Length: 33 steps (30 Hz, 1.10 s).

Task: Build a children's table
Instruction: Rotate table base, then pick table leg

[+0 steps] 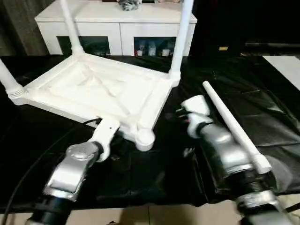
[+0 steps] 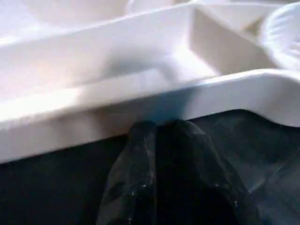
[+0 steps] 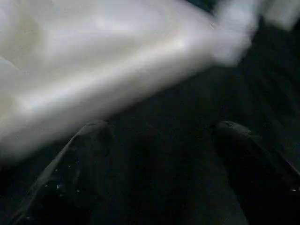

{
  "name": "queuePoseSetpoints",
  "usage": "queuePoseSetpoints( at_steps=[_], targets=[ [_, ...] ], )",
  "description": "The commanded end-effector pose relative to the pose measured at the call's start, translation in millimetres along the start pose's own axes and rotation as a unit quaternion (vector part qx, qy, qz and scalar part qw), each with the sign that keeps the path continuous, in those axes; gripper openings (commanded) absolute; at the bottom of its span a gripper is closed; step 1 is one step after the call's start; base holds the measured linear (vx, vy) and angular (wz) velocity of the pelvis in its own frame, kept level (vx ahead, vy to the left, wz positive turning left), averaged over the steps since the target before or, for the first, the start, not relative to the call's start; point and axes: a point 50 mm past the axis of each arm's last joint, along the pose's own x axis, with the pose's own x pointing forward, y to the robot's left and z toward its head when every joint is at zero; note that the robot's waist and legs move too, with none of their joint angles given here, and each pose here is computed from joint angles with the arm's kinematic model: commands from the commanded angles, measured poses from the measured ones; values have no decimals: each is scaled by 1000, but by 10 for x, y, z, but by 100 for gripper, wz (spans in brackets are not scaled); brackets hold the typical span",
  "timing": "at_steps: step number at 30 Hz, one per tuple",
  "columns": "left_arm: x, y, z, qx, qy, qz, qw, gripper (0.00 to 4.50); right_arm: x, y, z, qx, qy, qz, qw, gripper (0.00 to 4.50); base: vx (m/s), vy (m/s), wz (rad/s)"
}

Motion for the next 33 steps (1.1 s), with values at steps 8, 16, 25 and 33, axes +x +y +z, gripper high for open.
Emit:
queuePoseSetpoints(
  at_steps=[8,16,25,33],
  targets=[
    [-227,-308,330,86,-90,-190,974,106,-213,-749,108,-18,164,-86,983,444,0,0,0],
    [-442,-464,500,120,-103,-292,943,106,-376,-983,-100,30,275,-82,957,444,0,0,0],
    [-538,-492,573,135,-103,-316,933,106,-483,-1004,-225,103,320,-29,941,410,0,0,0],
    [-577,-504,598,134,-99,-328,930,106,-538,-1037,-386,123,346,-17,930,322,0,0,0]
  ],
)
